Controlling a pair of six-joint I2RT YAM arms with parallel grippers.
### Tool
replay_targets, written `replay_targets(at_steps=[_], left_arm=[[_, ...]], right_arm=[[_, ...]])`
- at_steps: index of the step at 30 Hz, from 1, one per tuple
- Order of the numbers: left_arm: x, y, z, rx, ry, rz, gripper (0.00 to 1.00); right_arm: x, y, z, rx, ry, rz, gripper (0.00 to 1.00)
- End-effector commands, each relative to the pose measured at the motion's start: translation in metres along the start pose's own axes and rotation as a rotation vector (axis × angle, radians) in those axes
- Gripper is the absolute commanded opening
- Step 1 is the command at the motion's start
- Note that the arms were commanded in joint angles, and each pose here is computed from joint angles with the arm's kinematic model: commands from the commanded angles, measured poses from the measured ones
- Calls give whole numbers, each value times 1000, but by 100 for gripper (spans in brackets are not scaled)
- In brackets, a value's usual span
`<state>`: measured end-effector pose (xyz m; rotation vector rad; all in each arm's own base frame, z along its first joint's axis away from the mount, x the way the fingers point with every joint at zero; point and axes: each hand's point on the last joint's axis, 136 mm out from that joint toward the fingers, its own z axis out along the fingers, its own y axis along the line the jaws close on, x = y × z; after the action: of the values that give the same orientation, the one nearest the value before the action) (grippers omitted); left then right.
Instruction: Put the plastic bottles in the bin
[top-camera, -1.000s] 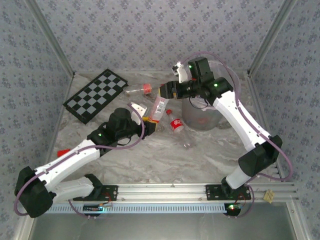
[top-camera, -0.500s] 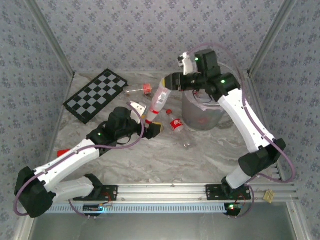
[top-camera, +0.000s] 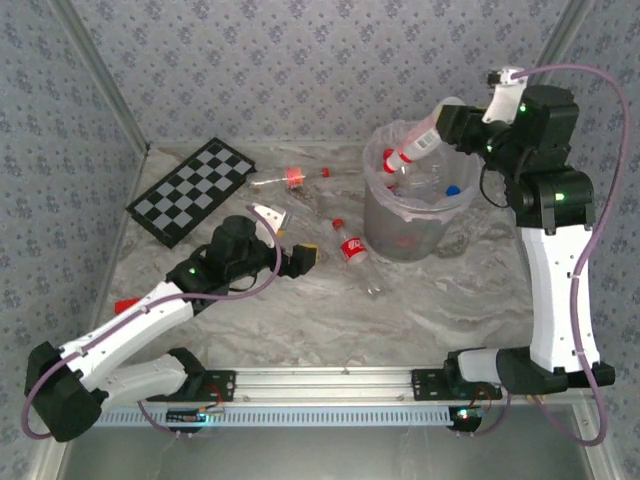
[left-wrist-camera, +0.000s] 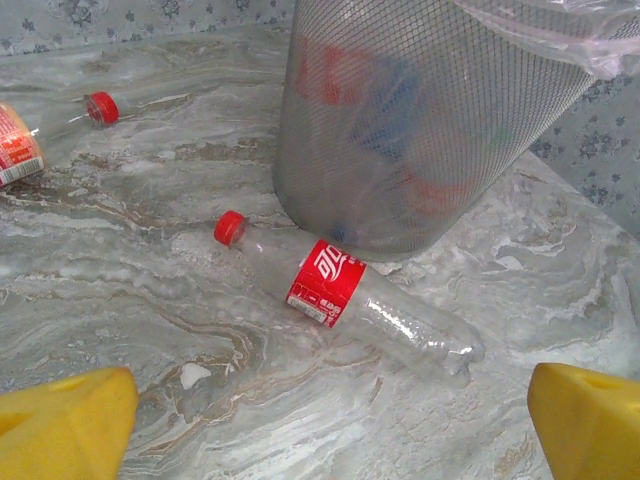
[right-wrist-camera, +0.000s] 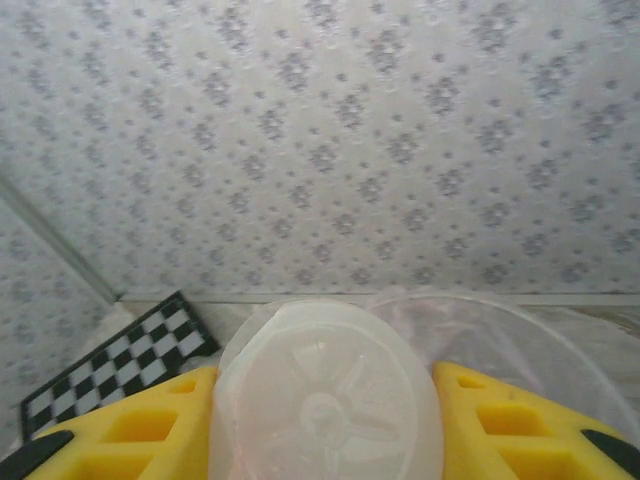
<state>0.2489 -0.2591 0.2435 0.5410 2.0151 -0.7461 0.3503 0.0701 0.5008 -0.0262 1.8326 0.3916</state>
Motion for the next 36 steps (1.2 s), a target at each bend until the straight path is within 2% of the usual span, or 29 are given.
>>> replay_targets(at_steps=[1,11,17,25,30,32,33,36], left_arm=[[-4,-1,3,-3,-6,-26,100],[8,9,-5,-50,8,-52,100],[9,11,-12,-59,-6,-51,100],[13,12,-11,-61,4,-54,100],[14,14,-12,-70,1,-53,100],[16,15,-12,-72,5,-53,100],[16,15,-12,-73,7,-54,100],[16,16,-11,-76,7,-54,100]], right_arm=[[24,-19,34,38,88,-24,11],[69,-19,78,11,244,-2,11],[111,-11,99,1,358,-25,10],[174,-12,126,58,497,-118,5],[204,-18,136,83,559,-121,6],[203,-14,135,57,560,-100,13],[199,-11,133,36,552,-82,20],[173,0,120,-40,504,5,56]])
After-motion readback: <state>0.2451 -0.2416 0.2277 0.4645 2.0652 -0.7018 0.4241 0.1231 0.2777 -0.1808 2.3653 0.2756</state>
